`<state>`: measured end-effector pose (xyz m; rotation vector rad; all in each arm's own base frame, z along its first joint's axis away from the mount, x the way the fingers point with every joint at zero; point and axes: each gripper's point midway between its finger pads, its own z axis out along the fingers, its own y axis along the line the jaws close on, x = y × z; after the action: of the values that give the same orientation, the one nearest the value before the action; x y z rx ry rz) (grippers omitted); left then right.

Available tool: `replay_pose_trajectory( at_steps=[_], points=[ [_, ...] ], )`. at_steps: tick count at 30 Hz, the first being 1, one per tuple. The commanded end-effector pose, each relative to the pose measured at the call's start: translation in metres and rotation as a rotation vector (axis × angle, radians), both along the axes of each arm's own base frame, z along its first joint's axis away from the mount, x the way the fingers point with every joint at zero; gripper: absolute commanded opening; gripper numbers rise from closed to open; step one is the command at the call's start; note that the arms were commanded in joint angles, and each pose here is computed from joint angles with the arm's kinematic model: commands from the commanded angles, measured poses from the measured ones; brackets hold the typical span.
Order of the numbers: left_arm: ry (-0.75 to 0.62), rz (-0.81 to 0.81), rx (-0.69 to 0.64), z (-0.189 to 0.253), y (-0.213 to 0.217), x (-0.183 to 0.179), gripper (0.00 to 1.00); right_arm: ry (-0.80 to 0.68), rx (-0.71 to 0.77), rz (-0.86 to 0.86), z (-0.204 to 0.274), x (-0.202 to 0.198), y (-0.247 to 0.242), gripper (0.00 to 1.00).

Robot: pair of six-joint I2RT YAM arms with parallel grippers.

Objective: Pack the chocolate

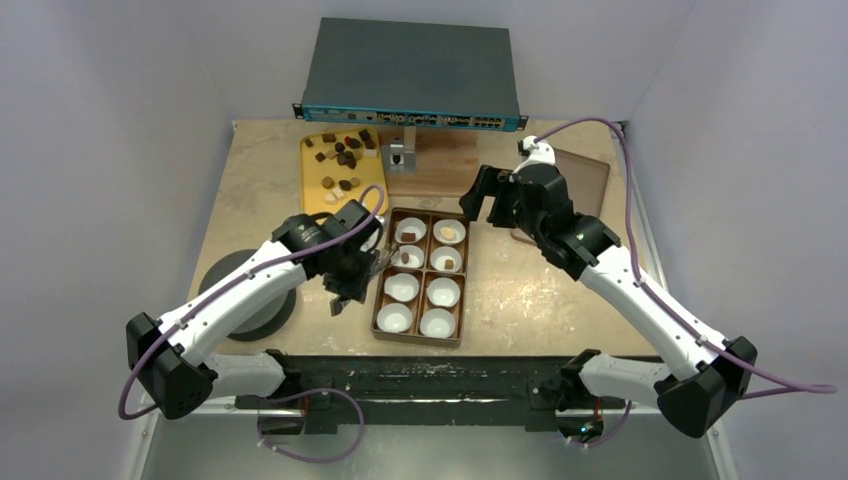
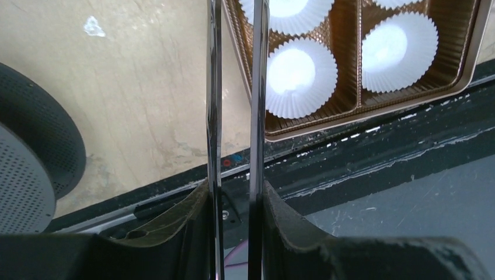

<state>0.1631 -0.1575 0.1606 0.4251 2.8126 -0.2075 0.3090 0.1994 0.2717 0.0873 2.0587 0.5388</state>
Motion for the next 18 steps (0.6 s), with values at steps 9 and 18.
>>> replay_pose_trajectory(
  at_steps=[9, 18],
  points=[
    [0.036, -0.044, -0.038, -0.01, -0.017, -0.028, 0.19, -0.031, 0.024, -0.025, 0.012, 0.008, 0.002, 0.89],
    [0.048, -0.077, -0.037, -0.012, -0.024, -0.041, 0.2, -0.028, 0.027, -0.024, 0.011, 0.008, 0.002, 0.89]
  ],
)
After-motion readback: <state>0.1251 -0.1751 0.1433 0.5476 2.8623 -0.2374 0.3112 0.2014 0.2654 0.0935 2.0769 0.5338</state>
